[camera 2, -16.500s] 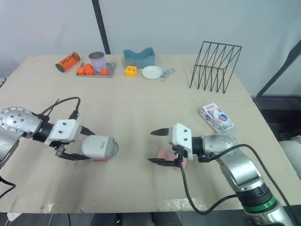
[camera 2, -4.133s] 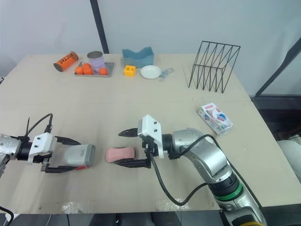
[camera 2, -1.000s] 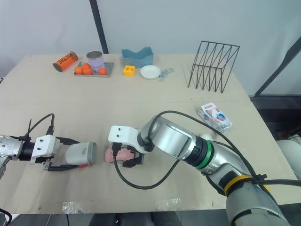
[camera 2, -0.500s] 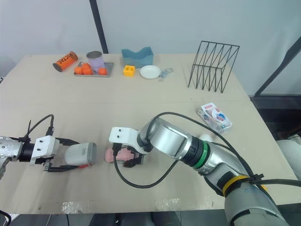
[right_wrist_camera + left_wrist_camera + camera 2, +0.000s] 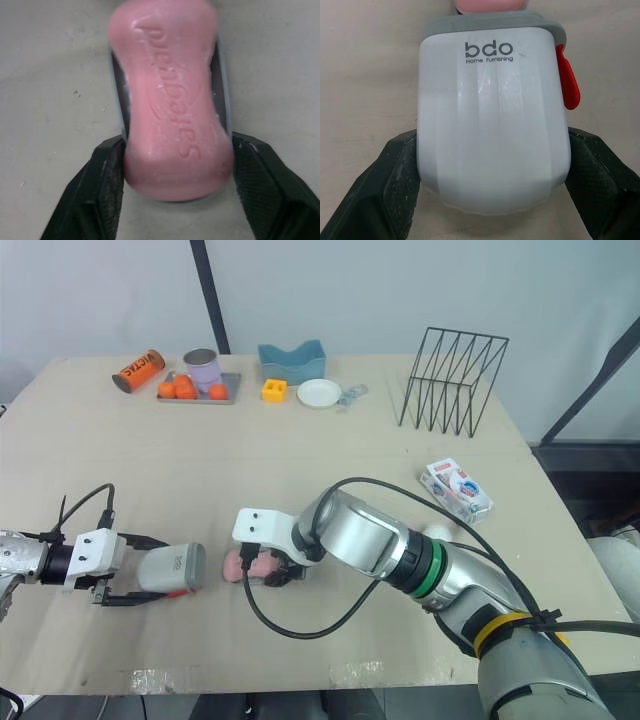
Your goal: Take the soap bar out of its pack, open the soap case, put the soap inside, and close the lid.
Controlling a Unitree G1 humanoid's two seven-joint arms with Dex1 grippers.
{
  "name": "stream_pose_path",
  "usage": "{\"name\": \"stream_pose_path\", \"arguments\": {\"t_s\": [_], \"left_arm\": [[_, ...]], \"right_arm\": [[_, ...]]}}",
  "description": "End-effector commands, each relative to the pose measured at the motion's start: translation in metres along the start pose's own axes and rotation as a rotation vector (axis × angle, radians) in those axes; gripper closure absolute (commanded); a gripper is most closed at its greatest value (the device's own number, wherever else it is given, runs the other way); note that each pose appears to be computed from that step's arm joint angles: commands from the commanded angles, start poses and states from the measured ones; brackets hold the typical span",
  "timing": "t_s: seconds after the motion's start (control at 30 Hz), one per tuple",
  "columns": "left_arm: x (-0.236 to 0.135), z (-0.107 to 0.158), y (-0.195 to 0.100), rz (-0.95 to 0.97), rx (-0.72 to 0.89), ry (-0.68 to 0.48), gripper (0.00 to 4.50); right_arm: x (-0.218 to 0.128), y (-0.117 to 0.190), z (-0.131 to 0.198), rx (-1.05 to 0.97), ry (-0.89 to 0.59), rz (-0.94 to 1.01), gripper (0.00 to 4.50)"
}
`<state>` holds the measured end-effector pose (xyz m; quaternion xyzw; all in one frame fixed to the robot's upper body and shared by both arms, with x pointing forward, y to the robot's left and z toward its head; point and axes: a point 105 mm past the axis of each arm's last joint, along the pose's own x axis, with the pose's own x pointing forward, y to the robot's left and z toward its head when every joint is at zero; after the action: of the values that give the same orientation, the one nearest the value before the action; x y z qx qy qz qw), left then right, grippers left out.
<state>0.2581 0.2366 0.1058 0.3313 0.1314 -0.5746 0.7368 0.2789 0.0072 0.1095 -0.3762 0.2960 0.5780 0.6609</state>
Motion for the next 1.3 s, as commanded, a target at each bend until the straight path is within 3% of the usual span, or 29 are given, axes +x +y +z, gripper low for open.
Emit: {"name": "stream_pose_path", "arguments": {"t_s": [0.03,0.37,0.83,1.3], "left_arm": [[-0.008,0.007,0.007,0.03,0.042,0.0,1.01],[-0.006,0.009,0.007,0.032,0.049,-0.005,1.01],[0.007,0.033,0.019,0.026,0.083,-0.091,1.01],[0.041,0.044,0.016,-0.056,0.098,-0.123,1.01]], "right_arm": [[0.001,0.005,-0.002,-0.009,0.005,0.016,1.35],[-0.012,0.001,-0.007,0.005,-0.014,0.0,1.35],[-0.055,-0.008,-0.048,0.076,0.031,-0.079,1.35],[-0.074,-0.015,-0.042,0.078,-0.002,-0.13,1.35]]}}
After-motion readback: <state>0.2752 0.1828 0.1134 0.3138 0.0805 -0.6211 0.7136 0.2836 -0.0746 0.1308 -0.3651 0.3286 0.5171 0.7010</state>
